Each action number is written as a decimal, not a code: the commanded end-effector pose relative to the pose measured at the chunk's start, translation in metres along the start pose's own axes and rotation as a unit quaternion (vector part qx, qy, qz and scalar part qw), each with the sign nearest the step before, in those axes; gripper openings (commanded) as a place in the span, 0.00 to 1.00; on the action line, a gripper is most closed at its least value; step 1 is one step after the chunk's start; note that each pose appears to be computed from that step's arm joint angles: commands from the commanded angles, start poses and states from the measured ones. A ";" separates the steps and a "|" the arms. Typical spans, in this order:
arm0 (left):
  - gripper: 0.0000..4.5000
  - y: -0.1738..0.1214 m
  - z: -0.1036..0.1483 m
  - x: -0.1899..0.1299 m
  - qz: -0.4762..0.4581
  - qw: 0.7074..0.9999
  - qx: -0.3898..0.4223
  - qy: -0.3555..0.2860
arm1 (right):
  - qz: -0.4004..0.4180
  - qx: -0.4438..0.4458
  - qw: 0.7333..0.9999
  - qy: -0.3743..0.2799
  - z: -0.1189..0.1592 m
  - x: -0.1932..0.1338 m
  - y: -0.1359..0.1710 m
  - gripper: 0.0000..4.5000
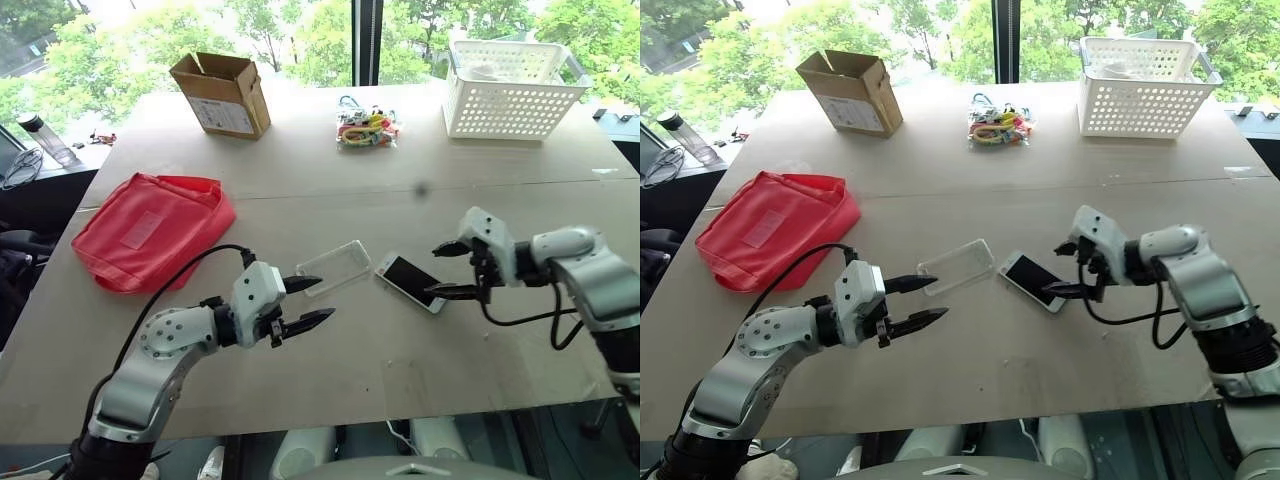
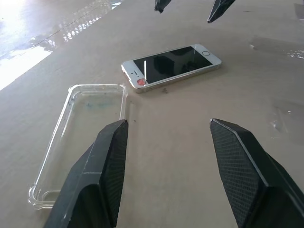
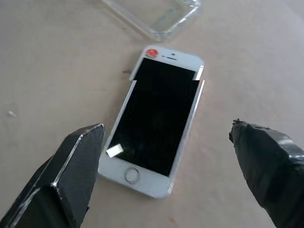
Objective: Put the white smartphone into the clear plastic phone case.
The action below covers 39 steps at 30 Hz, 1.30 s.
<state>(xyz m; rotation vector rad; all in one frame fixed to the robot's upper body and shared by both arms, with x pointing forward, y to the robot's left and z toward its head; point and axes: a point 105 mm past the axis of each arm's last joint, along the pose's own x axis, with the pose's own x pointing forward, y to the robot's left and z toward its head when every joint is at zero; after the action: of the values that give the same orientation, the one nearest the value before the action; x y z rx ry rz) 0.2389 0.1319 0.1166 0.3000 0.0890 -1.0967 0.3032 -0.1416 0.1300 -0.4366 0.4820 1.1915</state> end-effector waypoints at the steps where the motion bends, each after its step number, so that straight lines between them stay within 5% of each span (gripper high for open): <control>1: 0.61 0.007 0.012 -0.005 0.000 1.000 0.017 -0.013 | -0.081 0.047 0.996 0.002 -0.003 0.029 0.009 1.00; 8: 0.61 0.006 0.014 -0.006 -0.002 1.000 0.016 -0.008 | -0.135 0.079 0.986 0.052 -0.034 0.052 0.026 1.00; 12: 0.65 0.008 0.016 -0.004 -0.007 1.000 0.018 -0.006 | -0.129 0.088 0.985 0.068 -0.045 0.055 0.035 0.65; 18: 0.65 0.018 0.010 0.003 -0.019 0.999 0.021 0.030 | -0.132 0.100 0.985 0.055 -0.047 0.048 0.036 0.63; 26: 0.65 0.040 -0.021 0.047 -0.012 0.990 0.009 0.138 | -0.163 0.094 0.981 -0.039 -0.023 0.001 0.025 0.63; 30: 0.39 0.039 -0.035 0.063 -0.049 0.983 0.017 0.178 | -0.173 0.093 0.978 -0.063 -0.016 -0.024 0.032 0.63; 34: 0.01 0.033 -0.036 0.067 -0.113 0.978 0.029 0.172 | -0.197 0.093 0.973 -0.077 -0.011 -0.041 0.036 0.63; 39: 0.00 0.017 -0.019 0.069 -0.219 0.968 0.034 0.114 | -0.207 0.102 0.969 -0.083 -0.011 -0.050 0.046 0.63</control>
<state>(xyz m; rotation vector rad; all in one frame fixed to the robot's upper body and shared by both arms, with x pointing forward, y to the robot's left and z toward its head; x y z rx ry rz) 0.2960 0.0934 0.0833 0.4900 0.3645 -1.3969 0.2479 -0.1730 0.1340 -0.2145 0.3905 0.7611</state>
